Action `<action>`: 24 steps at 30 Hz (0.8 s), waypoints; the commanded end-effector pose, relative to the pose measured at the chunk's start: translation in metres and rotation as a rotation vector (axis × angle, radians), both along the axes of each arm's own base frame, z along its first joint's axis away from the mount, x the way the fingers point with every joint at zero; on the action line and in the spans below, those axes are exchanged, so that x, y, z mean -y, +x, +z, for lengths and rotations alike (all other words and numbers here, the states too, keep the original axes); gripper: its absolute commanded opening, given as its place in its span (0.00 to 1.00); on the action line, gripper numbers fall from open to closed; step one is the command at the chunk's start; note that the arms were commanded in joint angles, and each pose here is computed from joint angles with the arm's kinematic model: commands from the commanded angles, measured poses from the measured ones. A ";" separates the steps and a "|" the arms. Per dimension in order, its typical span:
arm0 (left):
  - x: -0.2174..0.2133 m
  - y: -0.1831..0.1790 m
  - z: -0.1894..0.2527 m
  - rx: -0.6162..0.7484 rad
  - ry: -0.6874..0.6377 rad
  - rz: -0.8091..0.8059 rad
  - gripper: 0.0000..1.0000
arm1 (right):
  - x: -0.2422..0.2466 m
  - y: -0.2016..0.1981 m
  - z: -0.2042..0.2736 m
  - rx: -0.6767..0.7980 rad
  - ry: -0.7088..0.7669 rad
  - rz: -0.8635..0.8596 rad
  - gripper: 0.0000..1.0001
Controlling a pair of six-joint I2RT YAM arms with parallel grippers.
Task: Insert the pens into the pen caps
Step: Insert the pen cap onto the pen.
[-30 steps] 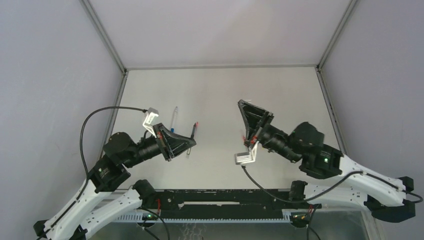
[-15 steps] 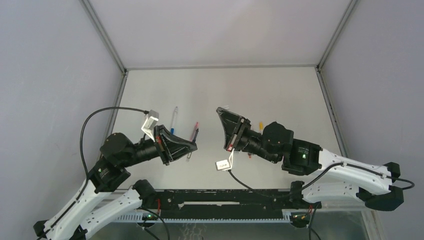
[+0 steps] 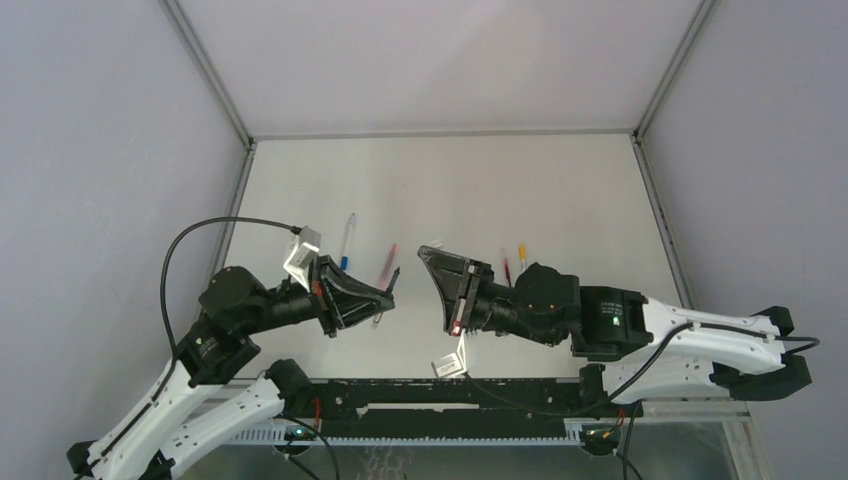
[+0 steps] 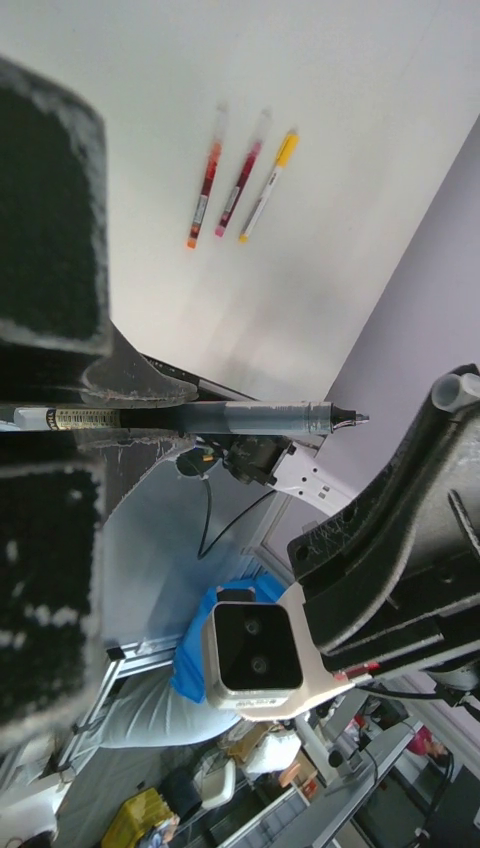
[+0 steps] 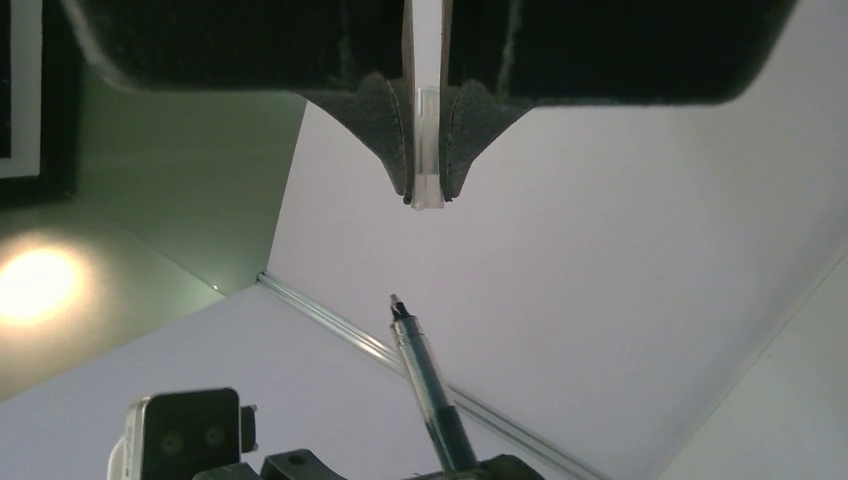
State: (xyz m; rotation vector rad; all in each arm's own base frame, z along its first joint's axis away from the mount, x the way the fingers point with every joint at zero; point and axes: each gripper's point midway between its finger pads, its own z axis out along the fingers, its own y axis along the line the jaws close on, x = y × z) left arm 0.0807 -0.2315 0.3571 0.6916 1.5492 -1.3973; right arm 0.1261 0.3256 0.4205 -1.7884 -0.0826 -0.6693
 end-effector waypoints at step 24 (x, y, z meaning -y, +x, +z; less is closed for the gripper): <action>0.006 -0.021 -0.001 0.107 0.068 -0.178 0.00 | 0.018 -0.034 0.006 0.238 -0.187 0.110 0.00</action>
